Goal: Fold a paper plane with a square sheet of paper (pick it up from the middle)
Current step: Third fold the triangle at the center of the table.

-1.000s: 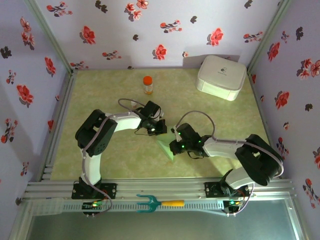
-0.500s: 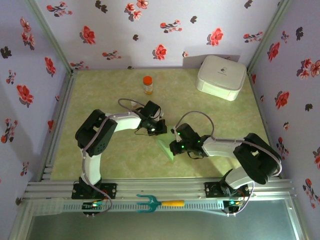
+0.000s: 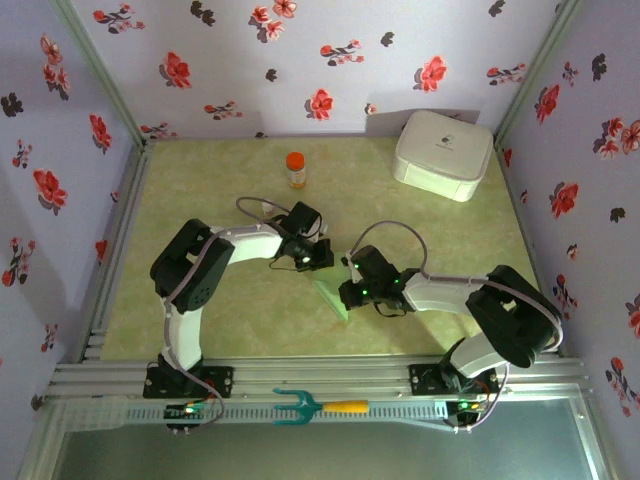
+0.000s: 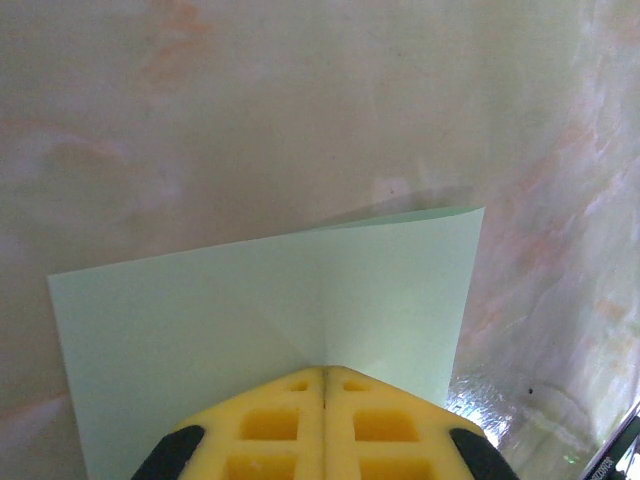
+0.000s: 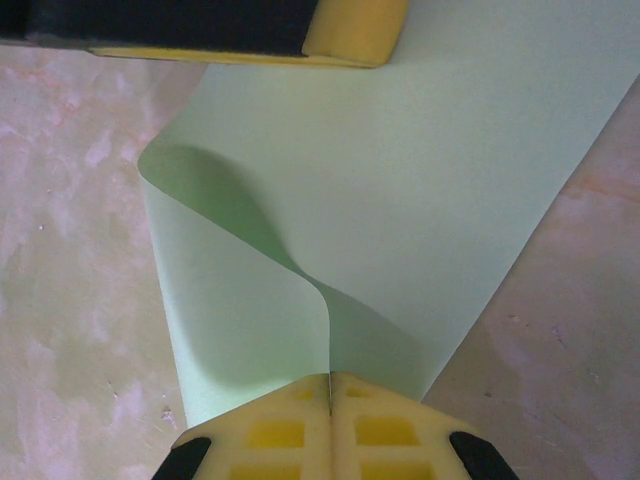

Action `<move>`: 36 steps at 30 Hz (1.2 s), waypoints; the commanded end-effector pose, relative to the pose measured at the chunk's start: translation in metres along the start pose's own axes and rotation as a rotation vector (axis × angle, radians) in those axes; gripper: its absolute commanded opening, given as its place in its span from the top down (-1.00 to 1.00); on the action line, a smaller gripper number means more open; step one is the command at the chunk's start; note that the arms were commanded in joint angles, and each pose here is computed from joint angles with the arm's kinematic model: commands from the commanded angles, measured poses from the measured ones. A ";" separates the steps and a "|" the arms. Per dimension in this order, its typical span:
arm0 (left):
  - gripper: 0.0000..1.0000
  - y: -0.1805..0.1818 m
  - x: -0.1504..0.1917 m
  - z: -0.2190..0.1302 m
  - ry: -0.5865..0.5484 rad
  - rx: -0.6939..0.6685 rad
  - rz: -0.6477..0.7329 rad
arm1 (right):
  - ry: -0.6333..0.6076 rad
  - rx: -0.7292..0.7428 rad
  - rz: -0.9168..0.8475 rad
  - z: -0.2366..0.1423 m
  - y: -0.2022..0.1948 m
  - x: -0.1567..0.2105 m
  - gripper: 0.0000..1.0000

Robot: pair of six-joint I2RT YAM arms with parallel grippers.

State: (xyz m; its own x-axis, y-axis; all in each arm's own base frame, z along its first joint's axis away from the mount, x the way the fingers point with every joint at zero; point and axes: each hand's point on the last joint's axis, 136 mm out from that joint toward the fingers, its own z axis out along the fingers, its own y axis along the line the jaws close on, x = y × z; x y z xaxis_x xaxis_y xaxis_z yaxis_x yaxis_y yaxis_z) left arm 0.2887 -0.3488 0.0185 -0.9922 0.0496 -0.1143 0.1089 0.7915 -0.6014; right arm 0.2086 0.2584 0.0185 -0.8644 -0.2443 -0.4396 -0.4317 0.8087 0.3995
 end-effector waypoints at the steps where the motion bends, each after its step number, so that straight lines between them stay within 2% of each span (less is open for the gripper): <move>1: 0.95 0.011 0.005 -0.004 0.010 -0.064 -0.004 | 0.008 0.040 0.013 0.000 -0.008 0.000 0.95; 10: 0.96 0.016 0.008 -0.002 0.013 -0.070 -0.014 | -0.007 0.018 0.004 -0.007 -0.002 -0.004 0.96; 30: 0.95 0.008 0.000 -0.009 -0.012 -0.063 0.002 | 0.035 0.041 0.024 0.006 -0.009 0.004 0.96; 34: 0.89 0.002 -0.011 -0.020 -0.047 -0.068 0.018 | 0.034 0.044 0.023 0.007 -0.010 0.003 0.96; 36: 0.78 -0.001 -0.018 -0.029 -0.073 -0.068 0.020 | 0.032 0.041 0.018 0.008 -0.009 0.002 0.96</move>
State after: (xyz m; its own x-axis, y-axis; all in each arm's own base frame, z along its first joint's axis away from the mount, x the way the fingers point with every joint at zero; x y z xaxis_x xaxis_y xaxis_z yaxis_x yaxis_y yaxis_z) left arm 0.2932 -0.3404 0.0211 -0.9912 0.0332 -0.1280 0.1003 0.8197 -0.5640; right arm 0.2109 0.2608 0.0176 -0.8666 -0.2461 -0.4341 -0.4297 0.8103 0.3984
